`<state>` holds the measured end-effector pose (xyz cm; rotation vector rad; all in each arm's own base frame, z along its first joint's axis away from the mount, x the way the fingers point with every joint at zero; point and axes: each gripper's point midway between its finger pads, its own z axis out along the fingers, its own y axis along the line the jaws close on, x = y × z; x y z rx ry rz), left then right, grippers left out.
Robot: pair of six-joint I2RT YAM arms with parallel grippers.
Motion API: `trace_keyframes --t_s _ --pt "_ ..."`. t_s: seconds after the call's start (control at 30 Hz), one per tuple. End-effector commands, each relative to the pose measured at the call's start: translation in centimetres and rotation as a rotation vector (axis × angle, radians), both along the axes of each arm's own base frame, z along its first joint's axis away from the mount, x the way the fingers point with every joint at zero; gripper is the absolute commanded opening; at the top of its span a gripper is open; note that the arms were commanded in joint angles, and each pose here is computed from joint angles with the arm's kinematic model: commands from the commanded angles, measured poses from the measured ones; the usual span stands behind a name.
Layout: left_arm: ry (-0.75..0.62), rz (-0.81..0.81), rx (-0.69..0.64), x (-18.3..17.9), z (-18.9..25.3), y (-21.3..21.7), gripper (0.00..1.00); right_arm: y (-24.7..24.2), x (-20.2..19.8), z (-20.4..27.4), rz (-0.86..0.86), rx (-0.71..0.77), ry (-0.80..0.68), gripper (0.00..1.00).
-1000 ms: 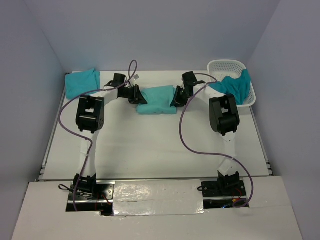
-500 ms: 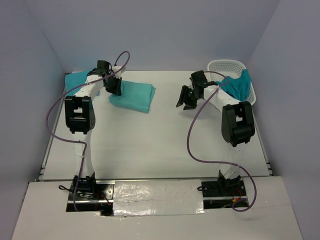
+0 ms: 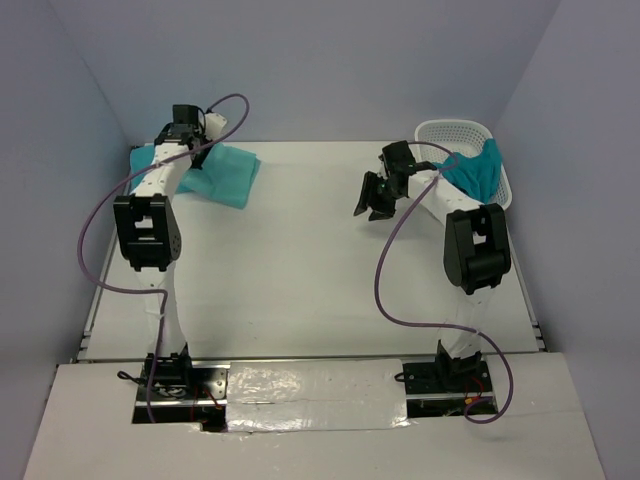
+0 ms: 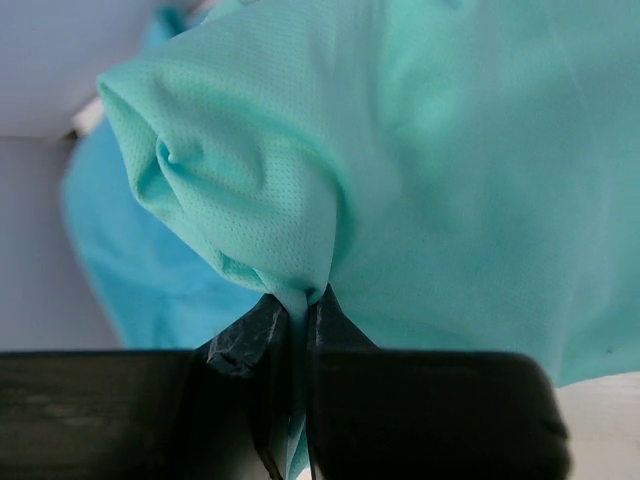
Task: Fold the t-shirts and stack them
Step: Put the neatly folded tshirt into the corner of the board with the left arm
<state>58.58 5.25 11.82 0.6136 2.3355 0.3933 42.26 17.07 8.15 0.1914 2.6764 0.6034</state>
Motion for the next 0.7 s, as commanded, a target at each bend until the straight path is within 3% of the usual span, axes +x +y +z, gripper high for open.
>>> trace_keyframes --t_s 0.0,0.23,0.3,0.63,0.67 --pt "-0.252 0.088 0.107 1.3 9.9 4.6 0.00 -0.1 0.8 1.7 0.016 -0.020 -0.052 0.56" --pt "-0.358 0.223 0.091 1.4 11.2 11.0 0.00 -0.4 0.5 1.2 0.016 -0.036 -0.037 0.56" --pt "-0.398 0.233 0.029 1.8 12.6 12.5 0.00 -0.5 0.4 0.9 0.016 -0.044 -0.027 0.56" --pt "-0.215 0.275 -0.051 0.4 3.6 17.7 0.00 0.0 0.7 1.4 0.047 -0.062 -0.021 0.56" --pt "-0.224 0.296 -0.049 0.5 4.1 18.6 0.06 0.2 0.9 1.5 0.056 -0.066 -0.019 0.56"
